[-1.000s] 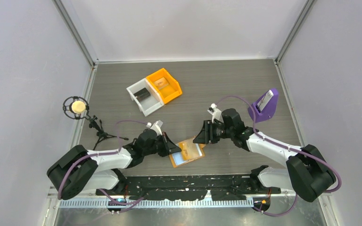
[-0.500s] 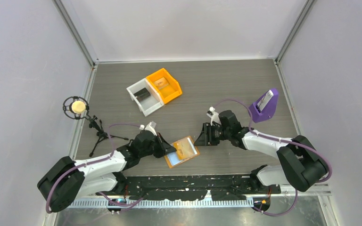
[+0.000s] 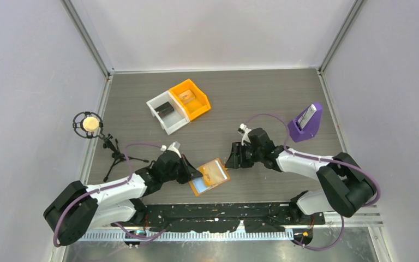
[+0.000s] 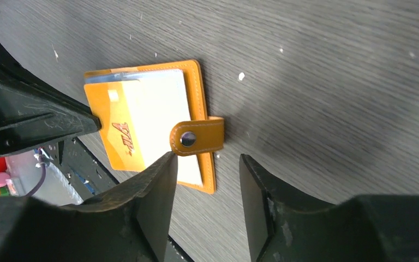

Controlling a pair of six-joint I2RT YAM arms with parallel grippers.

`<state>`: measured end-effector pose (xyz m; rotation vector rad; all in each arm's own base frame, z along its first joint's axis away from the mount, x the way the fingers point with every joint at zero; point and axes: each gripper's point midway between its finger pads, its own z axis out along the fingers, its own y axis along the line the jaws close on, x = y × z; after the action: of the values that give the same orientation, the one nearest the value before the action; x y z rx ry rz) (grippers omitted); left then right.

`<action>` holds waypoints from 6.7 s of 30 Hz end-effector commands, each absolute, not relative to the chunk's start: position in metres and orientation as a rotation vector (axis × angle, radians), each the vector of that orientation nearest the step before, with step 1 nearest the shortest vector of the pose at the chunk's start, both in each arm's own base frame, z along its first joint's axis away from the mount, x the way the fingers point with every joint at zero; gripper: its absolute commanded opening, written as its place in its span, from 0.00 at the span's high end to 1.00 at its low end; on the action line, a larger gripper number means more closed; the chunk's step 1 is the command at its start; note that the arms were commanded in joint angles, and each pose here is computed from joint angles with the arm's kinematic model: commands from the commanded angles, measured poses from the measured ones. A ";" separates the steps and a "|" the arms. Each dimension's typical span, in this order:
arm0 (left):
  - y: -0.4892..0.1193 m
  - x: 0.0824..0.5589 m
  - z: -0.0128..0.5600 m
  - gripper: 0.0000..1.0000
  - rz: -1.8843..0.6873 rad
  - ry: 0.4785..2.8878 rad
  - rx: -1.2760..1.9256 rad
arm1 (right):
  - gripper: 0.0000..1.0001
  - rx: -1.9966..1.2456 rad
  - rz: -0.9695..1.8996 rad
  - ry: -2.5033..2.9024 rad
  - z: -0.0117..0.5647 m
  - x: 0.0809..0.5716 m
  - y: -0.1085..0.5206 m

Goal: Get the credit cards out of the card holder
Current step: Remove the credit card from the card holder, then place the credit card in the storage box.

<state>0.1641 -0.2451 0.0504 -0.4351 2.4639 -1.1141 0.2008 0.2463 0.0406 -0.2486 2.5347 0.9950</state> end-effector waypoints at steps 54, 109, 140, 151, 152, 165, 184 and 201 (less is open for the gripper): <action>-0.282 0.166 0.215 1.00 -1.590 1.919 -0.025 | 0.21 -0.440 1.559 2.009 0.193 0.163 0.274; -0.273 0.098 0.247 0.58 -1.417 2.250 0.849 | 0.95 -0.896 1.875 1.882 0.214 0.076 0.295; -0.290 0.112 0.242 0.52 -1.416 2.268 0.922 | 0.95 -0.915 1.908 1.868 0.221 0.069 0.292; -0.292 0.096 0.245 1.00 -1.549 2.258 0.991 | 0.95 -0.897 1.891 1.887 0.219 0.075 0.296; -0.291 0.096 0.245 1.00 -1.531 2.262 0.992 | 0.94 -0.894 1.888 1.888 0.218 0.076 0.296; -0.258 0.200 0.267 1.00 -1.149 2.267 0.581 | 0.22 -0.773 1.681 1.879 0.220 0.101 0.286; -0.180 0.459 0.295 1.00 -0.635 1.786 -0.501 | 0.05 -0.740 1.612 2.003 0.198 0.113 0.283; -0.152 0.532 0.221 1.00 -0.371 1.805 -0.698 | 0.05 -0.721 1.592 2.064 0.185 0.122 0.278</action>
<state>0.5114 -0.1606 0.1976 -0.6625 1.9148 -0.3578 0.1143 0.2741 0.1682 -0.6818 2.1308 1.5886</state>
